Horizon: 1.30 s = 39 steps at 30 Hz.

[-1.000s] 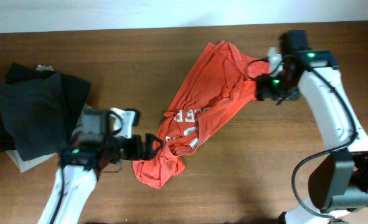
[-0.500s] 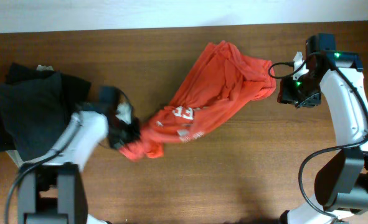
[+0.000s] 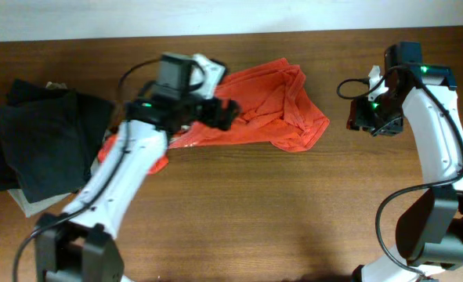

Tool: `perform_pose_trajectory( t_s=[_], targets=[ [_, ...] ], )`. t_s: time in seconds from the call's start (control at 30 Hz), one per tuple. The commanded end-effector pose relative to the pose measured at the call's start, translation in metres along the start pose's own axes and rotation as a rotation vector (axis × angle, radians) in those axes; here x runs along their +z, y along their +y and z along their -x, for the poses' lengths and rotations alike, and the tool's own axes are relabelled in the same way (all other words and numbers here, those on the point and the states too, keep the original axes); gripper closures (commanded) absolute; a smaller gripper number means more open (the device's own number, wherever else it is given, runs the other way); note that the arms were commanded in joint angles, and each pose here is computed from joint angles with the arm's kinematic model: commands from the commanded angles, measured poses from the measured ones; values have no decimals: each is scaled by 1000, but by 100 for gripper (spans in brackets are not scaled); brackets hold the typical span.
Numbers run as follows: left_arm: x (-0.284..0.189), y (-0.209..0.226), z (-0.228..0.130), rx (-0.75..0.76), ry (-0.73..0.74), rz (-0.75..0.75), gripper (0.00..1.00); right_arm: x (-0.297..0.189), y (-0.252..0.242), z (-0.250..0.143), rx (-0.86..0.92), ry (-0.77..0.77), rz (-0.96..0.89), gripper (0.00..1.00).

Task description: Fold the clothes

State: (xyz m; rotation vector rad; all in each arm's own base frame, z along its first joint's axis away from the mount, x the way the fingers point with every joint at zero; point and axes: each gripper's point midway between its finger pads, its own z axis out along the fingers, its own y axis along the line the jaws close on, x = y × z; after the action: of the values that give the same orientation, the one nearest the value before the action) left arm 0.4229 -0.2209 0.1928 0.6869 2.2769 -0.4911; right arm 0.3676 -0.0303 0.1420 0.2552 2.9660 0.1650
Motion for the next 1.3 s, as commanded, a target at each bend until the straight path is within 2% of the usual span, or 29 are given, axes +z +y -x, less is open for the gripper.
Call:
perform_pose_trajectory(
  t_s=[0.0,0.1,0.17,0.23,0.27,0.37,0.4,0.47,0.6,0.63,0.67,0.7,0.77,0.83,0.93,1.0,1.07,1.2,1.27],
  targets=[
    [61,-25,-4,272,15,55,1,-5,1,1,-3,-7,6,44],
    [106,-27,-15,298,11,76,6,-5,1,-1,-2,0,6,44],
    [136,-15,-32,295,37,109,19,-5,1,-1,-2,3,5,44],
    [147,-4,-46,292,75,156,21,-5,1,-1,-2,3,6,44],
    [151,-3,-52,289,94,154,25,-5,1,-1,-2,3,6,44],
    [157,-2,-74,277,164,141,47,-5,1,-1,-2,3,6,44],
    [157,-1,-81,267,189,139,47,-5,2,-1,-2,3,9,44],
    [157,-1,-88,265,212,136,56,-5,2,-1,-2,3,10,44],
    [160,-17,-95,234,223,42,57,-5,2,-1,-2,3,9,44],
    [160,-17,-95,234,223,42,70,-5,2,-1,-2,3,9,44],
    [160,-17,-95,235,219,42,94,-5,2,-1,-2,3,9,44],
    [160,-17,-94,228,217,44,100,-5,2,-1,-2,3,9,44],
    [159,-17,-92,224,214,45,100,-5,2,-1,-2,3,9,44],
    [147,-20,-75,209,185,50,100,-5,2,-1,-2,3,9,44],
    [98,-18,-32,159,114,120,100,-5,2,-1,-2,3,9,44],
    [55,-20,-25,71,124,141,100,-5,2,-3,-1,8,9,45],
    [12,-12,-40,-27,202,204,100,-5,3,-7,0,26,14,45],
    [-55,10,-79,-150,361,290,100,2,40,-20,-146,66,137,45],
    [-76,16,-98,-224,431,317,100,15,58,-22,-227,59,132,39]
  ],
)
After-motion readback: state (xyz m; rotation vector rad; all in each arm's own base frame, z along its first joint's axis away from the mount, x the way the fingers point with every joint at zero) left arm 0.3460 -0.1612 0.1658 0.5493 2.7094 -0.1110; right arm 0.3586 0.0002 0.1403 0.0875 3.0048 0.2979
